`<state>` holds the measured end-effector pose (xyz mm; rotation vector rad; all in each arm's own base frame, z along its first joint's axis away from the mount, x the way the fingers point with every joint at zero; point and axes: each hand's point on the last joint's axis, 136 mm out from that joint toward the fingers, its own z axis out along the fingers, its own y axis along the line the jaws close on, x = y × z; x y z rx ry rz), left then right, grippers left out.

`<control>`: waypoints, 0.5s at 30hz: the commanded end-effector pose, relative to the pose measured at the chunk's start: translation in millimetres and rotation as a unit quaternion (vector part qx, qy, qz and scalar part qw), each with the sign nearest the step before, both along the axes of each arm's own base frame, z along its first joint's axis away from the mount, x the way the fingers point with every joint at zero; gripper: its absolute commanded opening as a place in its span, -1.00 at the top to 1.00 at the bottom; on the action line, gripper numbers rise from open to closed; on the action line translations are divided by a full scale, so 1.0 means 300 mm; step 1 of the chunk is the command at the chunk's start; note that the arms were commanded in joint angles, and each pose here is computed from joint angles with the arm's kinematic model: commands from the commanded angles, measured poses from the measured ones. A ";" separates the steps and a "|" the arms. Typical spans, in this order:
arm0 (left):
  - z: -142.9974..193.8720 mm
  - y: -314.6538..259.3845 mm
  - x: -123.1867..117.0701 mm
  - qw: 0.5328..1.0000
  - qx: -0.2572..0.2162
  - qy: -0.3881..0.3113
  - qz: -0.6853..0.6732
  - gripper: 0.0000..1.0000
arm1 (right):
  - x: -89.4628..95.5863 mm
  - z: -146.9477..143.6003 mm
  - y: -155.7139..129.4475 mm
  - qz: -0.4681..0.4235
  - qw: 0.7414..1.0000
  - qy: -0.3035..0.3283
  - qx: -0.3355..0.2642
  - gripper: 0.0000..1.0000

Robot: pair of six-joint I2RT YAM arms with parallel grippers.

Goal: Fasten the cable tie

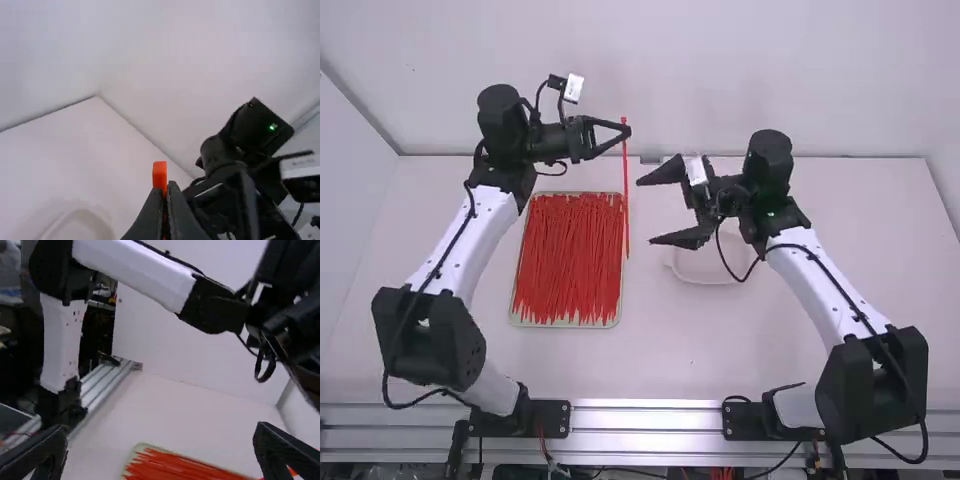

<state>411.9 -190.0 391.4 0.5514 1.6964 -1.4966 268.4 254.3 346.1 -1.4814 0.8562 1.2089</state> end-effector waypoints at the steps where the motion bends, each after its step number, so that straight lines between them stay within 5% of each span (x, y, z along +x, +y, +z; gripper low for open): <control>1: 0.016 0.054 0.056 0.999 -0.015 0.037 0.015 0.97 | -0.009 0.023 0.004 0.010 0.994 -0.105 0.030 -0.97; 15: -0.030 0.059 0.069 0.976 -0.054 0.209 -0.025 0.95 | 0.017 0.023 -0.024 -0.005 0.943 -0.321 0.085 -0.97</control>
